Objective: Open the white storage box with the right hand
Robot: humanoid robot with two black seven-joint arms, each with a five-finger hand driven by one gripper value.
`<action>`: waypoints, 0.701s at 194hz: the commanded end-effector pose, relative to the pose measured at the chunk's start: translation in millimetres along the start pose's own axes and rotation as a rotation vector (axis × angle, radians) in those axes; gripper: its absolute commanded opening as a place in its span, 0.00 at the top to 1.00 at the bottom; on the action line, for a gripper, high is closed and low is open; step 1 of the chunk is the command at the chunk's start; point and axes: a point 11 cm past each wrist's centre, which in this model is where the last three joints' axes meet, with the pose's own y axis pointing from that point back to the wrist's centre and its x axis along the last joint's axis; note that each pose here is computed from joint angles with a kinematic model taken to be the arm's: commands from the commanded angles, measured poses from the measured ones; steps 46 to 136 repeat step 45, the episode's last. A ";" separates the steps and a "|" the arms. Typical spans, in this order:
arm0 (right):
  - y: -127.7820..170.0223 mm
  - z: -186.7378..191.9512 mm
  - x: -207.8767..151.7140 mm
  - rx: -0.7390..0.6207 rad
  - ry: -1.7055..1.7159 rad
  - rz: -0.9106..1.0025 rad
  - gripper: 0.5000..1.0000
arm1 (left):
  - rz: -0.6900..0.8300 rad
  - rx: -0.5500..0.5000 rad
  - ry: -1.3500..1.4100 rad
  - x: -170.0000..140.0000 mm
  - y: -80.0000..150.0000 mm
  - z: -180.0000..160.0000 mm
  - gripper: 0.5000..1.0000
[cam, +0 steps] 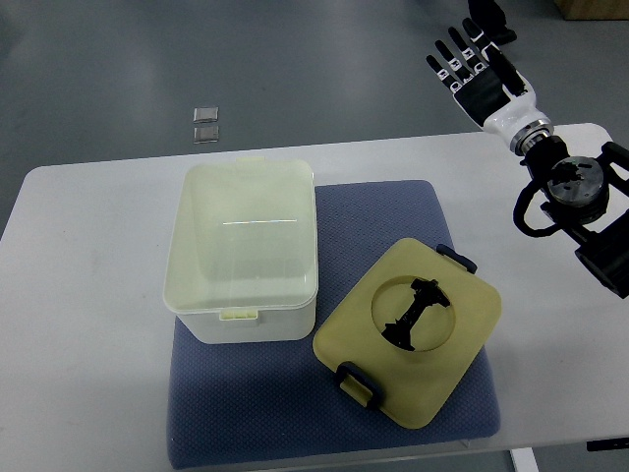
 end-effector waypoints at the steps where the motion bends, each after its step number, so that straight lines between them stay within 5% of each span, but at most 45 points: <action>1: 1.7 1.3 6.5 0.002 -0.003 0.018 0.14 | 0.000 0.000 0.001 -0.1 0.0 0.0 0.00; 136: 2.7 11.3 16.4 0.007 -0.021 0.044 0.14 | 0.001 0.000 0.001 0.4 0.0 0.0 0.00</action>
